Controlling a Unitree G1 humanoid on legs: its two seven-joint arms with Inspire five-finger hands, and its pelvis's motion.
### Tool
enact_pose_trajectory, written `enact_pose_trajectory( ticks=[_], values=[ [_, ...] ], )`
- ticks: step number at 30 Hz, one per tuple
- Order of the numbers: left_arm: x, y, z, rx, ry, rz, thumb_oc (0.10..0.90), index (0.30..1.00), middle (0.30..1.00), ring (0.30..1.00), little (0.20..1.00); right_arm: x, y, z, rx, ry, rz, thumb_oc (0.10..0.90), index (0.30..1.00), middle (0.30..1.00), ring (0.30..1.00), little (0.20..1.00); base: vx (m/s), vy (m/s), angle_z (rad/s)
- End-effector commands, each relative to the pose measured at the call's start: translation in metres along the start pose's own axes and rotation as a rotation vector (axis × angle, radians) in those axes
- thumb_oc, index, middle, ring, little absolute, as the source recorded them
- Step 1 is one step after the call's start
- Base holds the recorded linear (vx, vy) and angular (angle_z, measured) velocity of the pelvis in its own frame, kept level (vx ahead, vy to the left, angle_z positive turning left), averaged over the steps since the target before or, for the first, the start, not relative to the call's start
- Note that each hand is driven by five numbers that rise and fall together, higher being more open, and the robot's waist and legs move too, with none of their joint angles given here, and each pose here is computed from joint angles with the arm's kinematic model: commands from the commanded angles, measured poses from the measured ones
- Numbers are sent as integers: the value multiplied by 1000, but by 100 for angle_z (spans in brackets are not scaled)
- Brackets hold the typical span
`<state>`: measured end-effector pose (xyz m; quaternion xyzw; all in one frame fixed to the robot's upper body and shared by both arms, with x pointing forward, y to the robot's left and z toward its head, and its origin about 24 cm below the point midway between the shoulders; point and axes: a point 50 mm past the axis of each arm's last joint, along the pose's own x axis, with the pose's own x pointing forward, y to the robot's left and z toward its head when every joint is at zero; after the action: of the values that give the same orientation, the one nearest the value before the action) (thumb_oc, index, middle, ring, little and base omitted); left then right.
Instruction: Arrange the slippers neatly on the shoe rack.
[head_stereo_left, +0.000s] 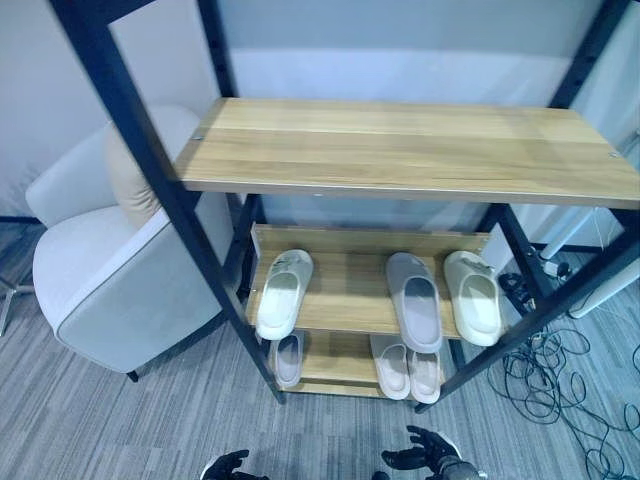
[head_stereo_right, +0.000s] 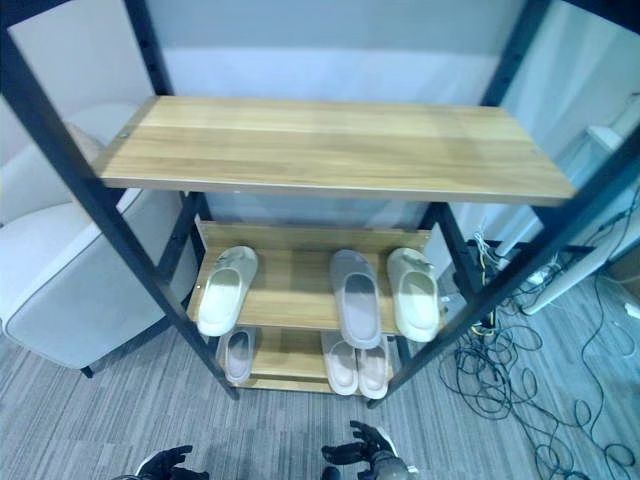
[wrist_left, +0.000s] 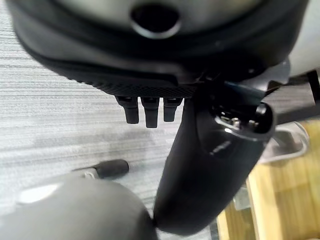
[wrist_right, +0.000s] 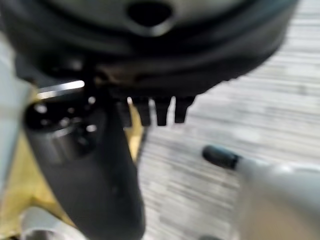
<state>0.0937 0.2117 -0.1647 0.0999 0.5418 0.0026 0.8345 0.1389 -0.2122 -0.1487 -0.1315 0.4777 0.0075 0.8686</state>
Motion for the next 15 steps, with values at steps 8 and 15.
enact_pose_trajectory(
  ticks=[8,15],
  values=[
    [5,-16,33,121,-117,-52,800,900,900,900,900,-5,37,78,-112,-366,171,800,900,900,900,900,-4,-37,0],
    [4,-20,31,121,-119,-54,800,900,900,900,900,-41,66,146,-198,-715,364,800,900,900,900,900,-4,0,0]
  ],
)
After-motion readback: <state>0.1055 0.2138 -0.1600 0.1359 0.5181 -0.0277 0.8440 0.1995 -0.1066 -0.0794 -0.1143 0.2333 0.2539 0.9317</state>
